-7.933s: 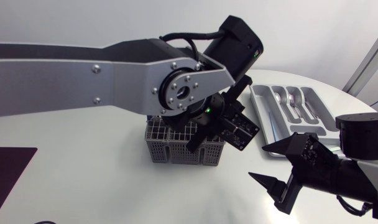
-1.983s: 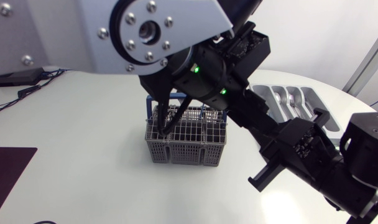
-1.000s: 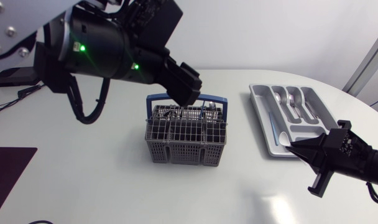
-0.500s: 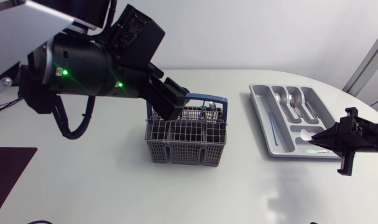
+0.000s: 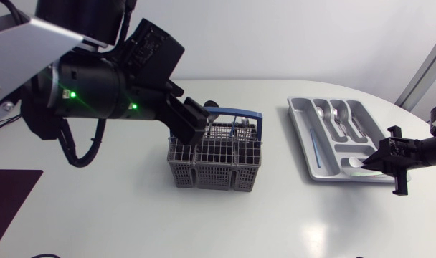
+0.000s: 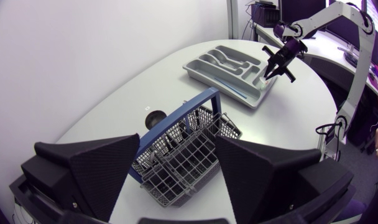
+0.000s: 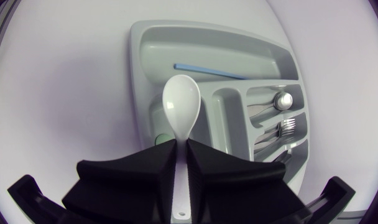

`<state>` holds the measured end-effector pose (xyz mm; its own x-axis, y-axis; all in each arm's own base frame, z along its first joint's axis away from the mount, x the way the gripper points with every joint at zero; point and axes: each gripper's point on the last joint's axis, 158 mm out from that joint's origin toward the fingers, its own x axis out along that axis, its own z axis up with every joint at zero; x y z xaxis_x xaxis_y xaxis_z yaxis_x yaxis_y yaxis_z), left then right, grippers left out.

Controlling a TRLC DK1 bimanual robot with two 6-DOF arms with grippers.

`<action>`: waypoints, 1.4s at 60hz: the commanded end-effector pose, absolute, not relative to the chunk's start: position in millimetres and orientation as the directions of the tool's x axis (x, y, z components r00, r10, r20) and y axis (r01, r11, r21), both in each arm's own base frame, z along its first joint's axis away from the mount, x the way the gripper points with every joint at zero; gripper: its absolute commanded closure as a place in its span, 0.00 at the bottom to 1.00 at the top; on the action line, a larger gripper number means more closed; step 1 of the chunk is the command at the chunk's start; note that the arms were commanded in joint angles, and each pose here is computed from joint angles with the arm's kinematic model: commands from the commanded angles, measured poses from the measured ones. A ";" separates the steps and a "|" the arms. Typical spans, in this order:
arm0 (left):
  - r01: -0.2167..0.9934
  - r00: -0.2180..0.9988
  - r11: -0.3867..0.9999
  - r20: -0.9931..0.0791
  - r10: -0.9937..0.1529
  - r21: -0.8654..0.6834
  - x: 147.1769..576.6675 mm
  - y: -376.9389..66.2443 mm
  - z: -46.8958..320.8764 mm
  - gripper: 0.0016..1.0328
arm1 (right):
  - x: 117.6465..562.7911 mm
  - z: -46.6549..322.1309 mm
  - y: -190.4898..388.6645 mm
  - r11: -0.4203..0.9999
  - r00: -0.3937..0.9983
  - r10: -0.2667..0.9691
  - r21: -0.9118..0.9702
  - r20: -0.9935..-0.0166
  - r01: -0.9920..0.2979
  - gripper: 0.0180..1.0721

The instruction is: Unload the cutlery basket into the drawer organizer.

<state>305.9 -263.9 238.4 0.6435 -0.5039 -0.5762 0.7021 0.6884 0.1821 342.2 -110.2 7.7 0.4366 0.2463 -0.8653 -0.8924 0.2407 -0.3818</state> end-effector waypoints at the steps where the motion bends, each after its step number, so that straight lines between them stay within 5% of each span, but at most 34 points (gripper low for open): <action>1: 0.695 0.648 0.694 -0.579 -0.494 0.186 305.3 -256.9 233.3 0.05 | 350.8 1.6 -112.4 0.171 0.435 0.228 -0.404 -0.871 -0.899 0.88; 24: 0.694 0.646 0.696 -0.589 -0.485 0.187 304.3 -252.8 226.8 0.05 | 368.6 -22.4 -131.6 0.119 0.430 0.139 -0.416 -0.892 -0.902 0.79; 41: 0.694 0.645 0.695 -0.590 -0.485 0.189 303.0 -251.6 225.6 0.05 | 373.8 -24.3 -136.1 0.126 0.460 0.120 -0.446 -0.880 -0.886 0.55; 54: 0.685 0.656 0.702 -0.584 -0.478 0.196 302.7 -243.8 227.1 0.05 | 375.0 23.6 -125.4 0.165 0.519 0.153 -0.496 -0.841 -0.852 0.39; 84: 0.709 0.624 0.675 -0.627 -0.466 0.203 281.0 -228.2 198.8 0.05 | 321.4 115.8 36.5 0.312 0.515 0.481 -0.411 -0.709 -0.857 0.35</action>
